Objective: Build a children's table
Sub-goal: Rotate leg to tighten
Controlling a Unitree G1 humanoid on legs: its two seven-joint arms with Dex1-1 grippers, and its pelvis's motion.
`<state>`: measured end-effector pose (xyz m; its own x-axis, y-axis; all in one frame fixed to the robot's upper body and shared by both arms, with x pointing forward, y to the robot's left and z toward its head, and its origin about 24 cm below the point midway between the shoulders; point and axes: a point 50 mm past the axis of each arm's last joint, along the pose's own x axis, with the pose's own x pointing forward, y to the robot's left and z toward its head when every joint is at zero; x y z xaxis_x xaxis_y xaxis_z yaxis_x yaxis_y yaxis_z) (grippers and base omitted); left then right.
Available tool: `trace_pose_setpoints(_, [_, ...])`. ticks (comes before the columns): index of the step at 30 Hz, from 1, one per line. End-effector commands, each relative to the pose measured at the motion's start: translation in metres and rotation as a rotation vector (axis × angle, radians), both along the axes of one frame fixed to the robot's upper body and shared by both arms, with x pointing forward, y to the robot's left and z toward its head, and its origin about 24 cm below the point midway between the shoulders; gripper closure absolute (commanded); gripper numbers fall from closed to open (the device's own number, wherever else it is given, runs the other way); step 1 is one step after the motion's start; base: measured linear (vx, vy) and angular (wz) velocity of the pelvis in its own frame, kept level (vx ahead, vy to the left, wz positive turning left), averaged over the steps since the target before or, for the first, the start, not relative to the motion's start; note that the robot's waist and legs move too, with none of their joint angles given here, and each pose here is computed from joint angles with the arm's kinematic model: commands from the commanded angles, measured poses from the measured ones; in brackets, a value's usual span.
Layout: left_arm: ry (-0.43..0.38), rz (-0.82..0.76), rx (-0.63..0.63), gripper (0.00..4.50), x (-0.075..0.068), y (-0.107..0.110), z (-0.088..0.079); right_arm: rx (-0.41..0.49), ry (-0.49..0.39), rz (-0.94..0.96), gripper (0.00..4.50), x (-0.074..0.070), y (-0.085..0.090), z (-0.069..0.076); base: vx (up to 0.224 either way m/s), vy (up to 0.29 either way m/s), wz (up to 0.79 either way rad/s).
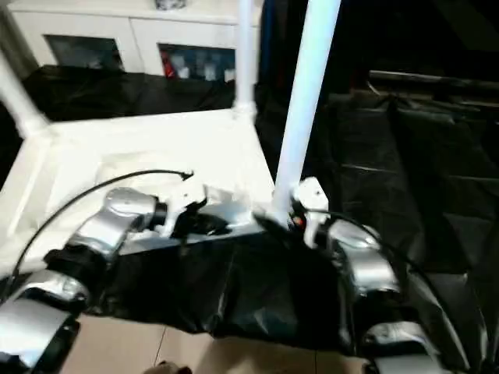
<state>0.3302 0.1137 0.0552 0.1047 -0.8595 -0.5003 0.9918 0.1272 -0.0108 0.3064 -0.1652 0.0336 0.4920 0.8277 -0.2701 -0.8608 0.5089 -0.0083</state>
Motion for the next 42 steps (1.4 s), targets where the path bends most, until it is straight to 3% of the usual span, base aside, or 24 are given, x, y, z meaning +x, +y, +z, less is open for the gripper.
trace_pose_setpoints(1, [-0.005,-0.059,0.004,4.5,-0.003,-0.005,0.002,-0.015,0.059,0.138,0.67,-0.01,0.011,-0.006,0.0,0.0,0.0])
trace_pose_setpoints(5, [0.019,-0.089,0.027,4.5,-0.005,0.005,0.003,-0.017,0.111,0.213,0.98,-0.014,0.006,-0.005,0.0,0.0,0.0])
trace_pose_setpoints(14, [0.018,-0.085,0.034,4.5,-0.006,0.011,0.004,-0.028,0.12,0.215,1.68,-0.016,0.007,-0.007,0.0,0.0,0.0])
trace_pose_setpoints(23, [-0.062,0.107,-0.038,4.5,0.008,-0.02,0.003,0.064,0.081,-0.168,1.78,0.001,0.022,-0.019,0.0,0.0,0.0])
trace_pose_setpoints(27, [-0.112,0.211,-0.06,4.5,0.015,-0.052,0.004,0.085,0.089,-0.461,1.78,0.011,0.045,-0.028,0.0,0.0,0.0])
trace_pose_setpoints(33, [-0.126,0.252,-0.088,4.5,0.013,-0.071,0.004,0.081,0.032,-0.562,1.78,0.015,0.067,-0.026,0.0,0.0,0.0])
trace_pose_setpoints(36, [-0.12,0.234,-0.102,4.5,0.012,-0.073,0.004,0.11,0.009,-0.566,1.08,0.016,0.069,-0.022,0.0,0.0,0.0])
trace_pose_setpoints(39, [-0.11,0.192,-0.113,4.5,0.009,-0.07,0.004,0.12,-0.002,-0.545,0.86,0.017,0.067,-0.017,0.0,0.0,0.0])
trace_pose_setpoints(42, [-0.092,0.111,-0.111,4.5,0.005,-0.057,0.004,0.098,-0.036,-0.427,0.6,0.018,0.052,-0.009,0.0,0.0,0.0])
